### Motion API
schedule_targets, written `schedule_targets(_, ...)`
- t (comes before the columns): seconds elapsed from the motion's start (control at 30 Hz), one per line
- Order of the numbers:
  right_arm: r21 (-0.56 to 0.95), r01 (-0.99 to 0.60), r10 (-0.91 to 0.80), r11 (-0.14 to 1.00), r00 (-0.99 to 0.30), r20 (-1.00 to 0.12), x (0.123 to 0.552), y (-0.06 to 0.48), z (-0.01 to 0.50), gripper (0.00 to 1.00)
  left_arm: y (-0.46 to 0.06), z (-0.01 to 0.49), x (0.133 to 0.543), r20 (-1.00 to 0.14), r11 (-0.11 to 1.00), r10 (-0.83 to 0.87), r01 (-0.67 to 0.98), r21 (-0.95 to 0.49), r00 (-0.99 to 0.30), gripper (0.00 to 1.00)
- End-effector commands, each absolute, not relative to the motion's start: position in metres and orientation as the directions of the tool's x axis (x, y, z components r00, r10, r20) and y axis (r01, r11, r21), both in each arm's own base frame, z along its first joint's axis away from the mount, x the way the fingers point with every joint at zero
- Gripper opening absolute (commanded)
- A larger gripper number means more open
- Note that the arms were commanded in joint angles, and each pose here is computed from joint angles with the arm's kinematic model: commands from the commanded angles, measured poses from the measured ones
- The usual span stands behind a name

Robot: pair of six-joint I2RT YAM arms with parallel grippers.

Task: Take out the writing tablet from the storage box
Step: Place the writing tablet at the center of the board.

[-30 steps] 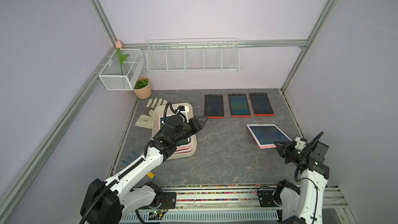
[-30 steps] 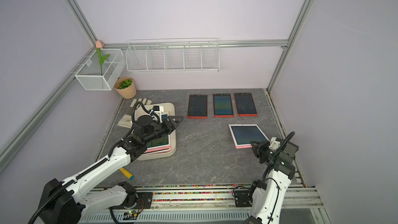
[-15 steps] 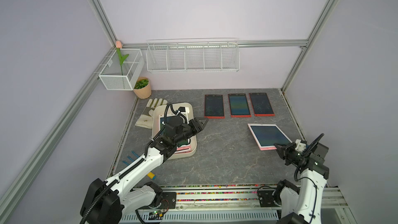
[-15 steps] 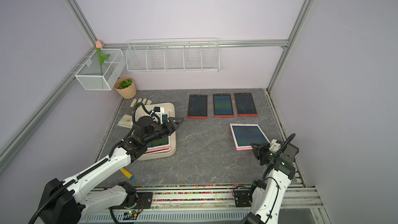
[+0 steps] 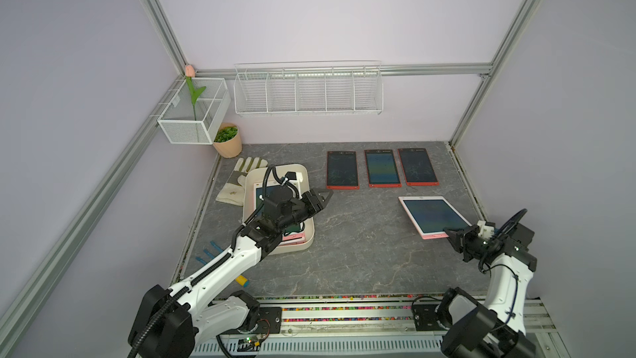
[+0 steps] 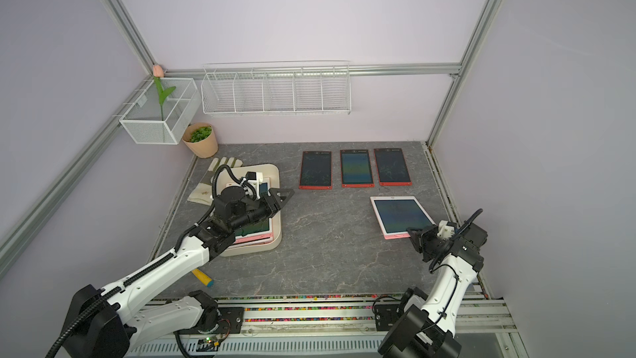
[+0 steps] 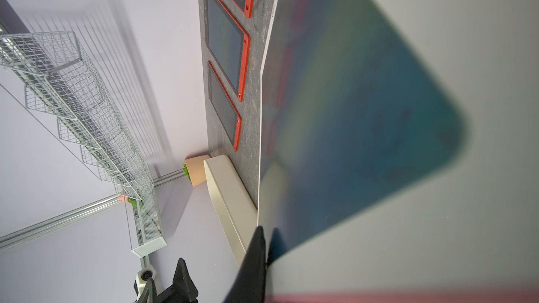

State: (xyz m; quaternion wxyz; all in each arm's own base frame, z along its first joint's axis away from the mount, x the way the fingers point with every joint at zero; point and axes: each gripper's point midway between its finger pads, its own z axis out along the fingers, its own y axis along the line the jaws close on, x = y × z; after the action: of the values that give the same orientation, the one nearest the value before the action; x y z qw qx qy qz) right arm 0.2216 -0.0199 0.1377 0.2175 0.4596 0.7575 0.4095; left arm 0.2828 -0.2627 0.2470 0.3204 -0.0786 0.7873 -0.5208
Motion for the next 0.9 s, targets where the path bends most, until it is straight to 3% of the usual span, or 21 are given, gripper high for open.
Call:
schedule_targets(0.0,0.779,0.579,0.877,0.239,-0.473,0.082,0.209,-0.018,0.120,0.10,-0.259,0.247,0.283,-0.435,0.445,-0.462,0.222,-0.867,-0.773,0.59)
schedule_targets(0.33,0.765,0.597,0.881,0.244,-0.466,0.082,0.206,-0.021,0.119,0.26,-0.260,0.244,0.285,-0.429,0.443,-0.463,0.217,-0.870,-0.775,0.59)
schedule_targets(0.87,0.732,0.638,0.887,0.239,-0.450,0.103,0.196,-0.022,0.098,0.29,-0.258,0.245,0.284,-0.430,0.446,-0.466,0.214,-0.869,-0.773,0.58)
